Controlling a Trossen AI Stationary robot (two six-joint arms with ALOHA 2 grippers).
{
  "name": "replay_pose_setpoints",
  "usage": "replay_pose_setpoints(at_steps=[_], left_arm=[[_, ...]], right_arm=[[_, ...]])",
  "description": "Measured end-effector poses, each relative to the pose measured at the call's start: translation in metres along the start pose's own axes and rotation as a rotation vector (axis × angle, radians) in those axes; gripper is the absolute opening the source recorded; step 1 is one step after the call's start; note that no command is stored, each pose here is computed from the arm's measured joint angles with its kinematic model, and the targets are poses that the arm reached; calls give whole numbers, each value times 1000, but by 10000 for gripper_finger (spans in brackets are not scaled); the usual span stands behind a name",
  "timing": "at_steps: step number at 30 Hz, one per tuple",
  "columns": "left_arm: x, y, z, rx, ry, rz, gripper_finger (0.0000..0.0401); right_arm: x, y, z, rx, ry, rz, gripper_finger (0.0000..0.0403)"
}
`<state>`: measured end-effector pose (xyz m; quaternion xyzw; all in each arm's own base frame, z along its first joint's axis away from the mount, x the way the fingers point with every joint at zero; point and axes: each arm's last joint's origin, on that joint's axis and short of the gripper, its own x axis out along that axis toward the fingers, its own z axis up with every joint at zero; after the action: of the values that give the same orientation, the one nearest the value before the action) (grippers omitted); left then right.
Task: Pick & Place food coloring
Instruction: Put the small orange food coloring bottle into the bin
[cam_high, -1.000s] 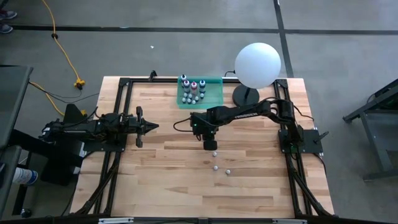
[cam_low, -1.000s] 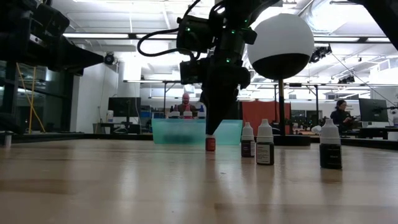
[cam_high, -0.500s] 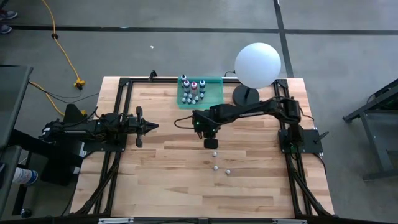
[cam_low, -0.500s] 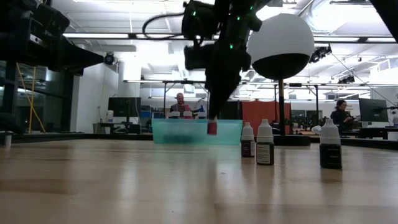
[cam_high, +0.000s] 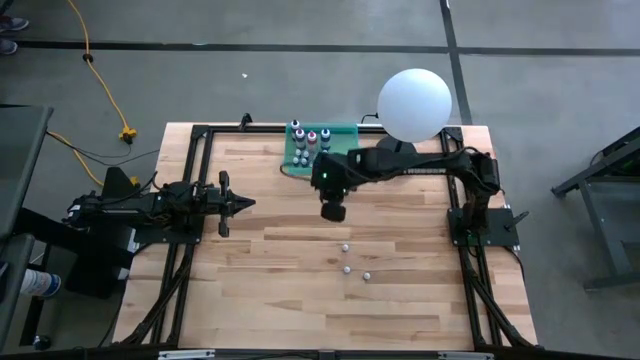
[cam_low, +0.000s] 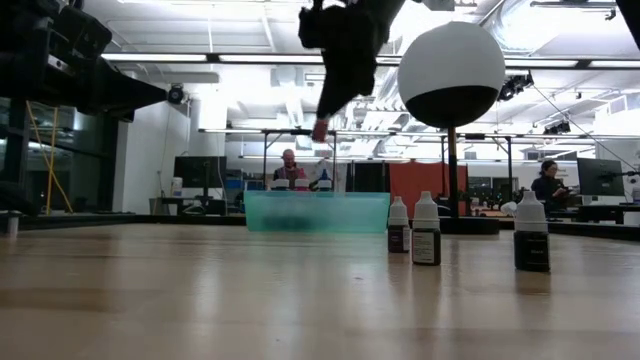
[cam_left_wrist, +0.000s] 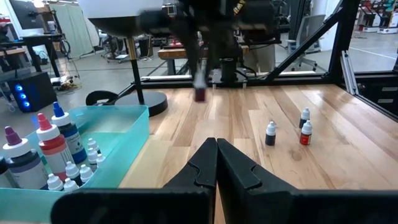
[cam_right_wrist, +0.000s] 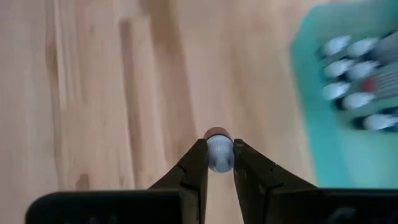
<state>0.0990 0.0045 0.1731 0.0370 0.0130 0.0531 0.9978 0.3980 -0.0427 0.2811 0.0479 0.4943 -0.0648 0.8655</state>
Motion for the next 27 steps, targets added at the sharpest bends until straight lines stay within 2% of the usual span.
replay_pose_setpoints(at_steps=[7,12,19,27], left_arm=[[0,0,0,0,0,0,0],[0,0,0,0,0,0,0],[0,0,0,0,0,-1,0],[0,0,-1,1,5,1,0]], right_arm=[[-29,-33,25,71,-117,-59,50],[-32,-66,23,137,-111,-142,51],[-1,-108,1,248,6,-201,52],[31,-134,-9,320,54,-270,52]])
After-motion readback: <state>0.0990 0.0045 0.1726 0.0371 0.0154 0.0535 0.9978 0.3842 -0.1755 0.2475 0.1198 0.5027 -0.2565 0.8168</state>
